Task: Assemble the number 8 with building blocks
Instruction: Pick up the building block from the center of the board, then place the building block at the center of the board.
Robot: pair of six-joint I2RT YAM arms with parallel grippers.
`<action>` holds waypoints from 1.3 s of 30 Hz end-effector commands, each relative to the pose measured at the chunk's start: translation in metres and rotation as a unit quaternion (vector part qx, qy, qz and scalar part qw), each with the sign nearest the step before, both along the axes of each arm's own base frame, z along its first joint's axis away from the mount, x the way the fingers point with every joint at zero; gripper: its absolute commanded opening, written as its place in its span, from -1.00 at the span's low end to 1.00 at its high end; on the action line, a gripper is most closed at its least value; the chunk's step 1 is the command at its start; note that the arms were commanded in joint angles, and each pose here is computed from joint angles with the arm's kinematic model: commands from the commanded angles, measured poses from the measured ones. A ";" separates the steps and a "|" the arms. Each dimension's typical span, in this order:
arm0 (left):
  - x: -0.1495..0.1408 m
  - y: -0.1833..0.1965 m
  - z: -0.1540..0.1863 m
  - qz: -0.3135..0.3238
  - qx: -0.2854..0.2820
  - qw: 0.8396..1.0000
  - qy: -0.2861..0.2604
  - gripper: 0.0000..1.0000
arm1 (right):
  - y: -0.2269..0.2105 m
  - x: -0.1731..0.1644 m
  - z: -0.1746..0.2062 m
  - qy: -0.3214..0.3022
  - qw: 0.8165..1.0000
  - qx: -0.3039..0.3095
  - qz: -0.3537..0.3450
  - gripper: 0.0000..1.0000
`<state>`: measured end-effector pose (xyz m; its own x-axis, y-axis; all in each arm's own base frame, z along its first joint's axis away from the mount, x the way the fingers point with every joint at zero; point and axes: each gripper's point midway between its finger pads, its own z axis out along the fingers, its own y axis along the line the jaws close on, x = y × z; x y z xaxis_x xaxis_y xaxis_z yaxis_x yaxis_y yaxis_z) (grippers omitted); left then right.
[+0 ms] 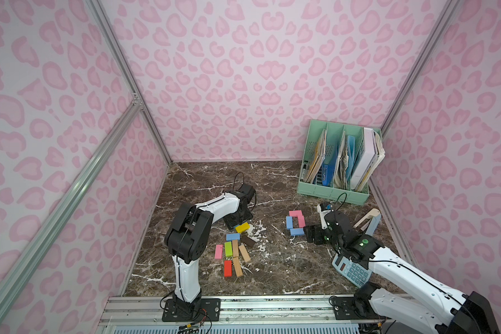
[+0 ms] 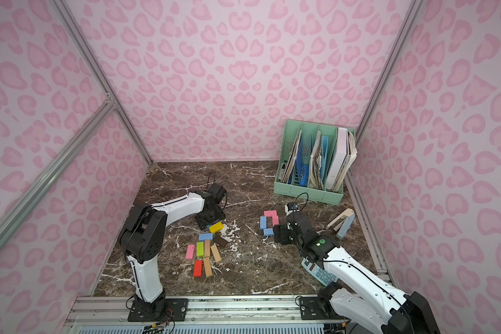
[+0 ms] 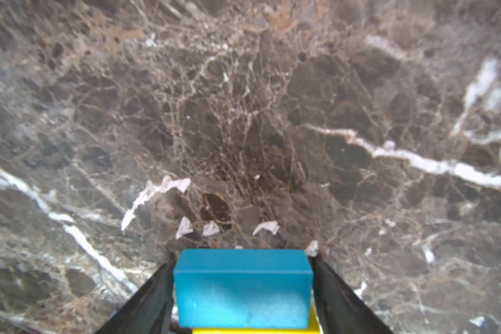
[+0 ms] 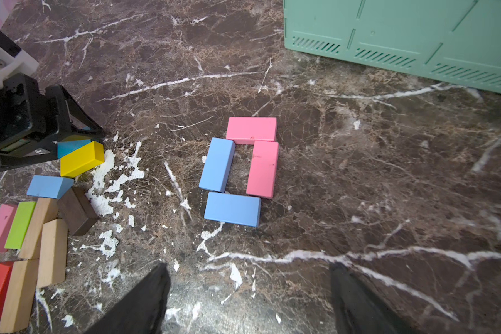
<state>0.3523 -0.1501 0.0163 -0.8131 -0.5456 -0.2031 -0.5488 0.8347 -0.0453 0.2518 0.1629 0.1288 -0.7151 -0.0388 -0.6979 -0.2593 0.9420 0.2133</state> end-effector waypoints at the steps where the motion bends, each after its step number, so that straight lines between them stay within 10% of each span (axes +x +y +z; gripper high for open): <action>1: -0.004 0.000 -0.006 0.000 -0.004 1.000 0.014 0.35 | 0.002 0.002 0.003 -0.007 1.000 0.004 0.003 0.76; 10: 0.001 0.004 0.030 -0.042 0.007 0.999 -0.022 0.14 | -0.002 0.003 0.007 -0.012 1.000 0.002 -0.001 0.76; 19: -0.003 -0.004 0.105 -0.227 0.023 0.969 -0.095 -0.03 | -0.005 0.003 0.021 -0.028 1.000 0.011 0.008 0.82; 28: -0.047 -0.071 0.146 -0.435 -0.033 0.884 -0.168 -0.03 | -0.007 0.002 0.030 -0.030 0.999 0.019 0.009 0.85; 39: -0.110 -0.160 0.119 -0.618 -0.072 0.771 -0.137 0.02 | -0.048 0.011 0.020 0.017 0.996 0.045 -0.076 0.90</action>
<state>0.2519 -0.2908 0.1352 -0.7323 0.5061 -0.4557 0.6239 0.7667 -0.1512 0.2658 0.1203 0.1525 -0.7077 0.0887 -0.7009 -0.1408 0.9545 0.2630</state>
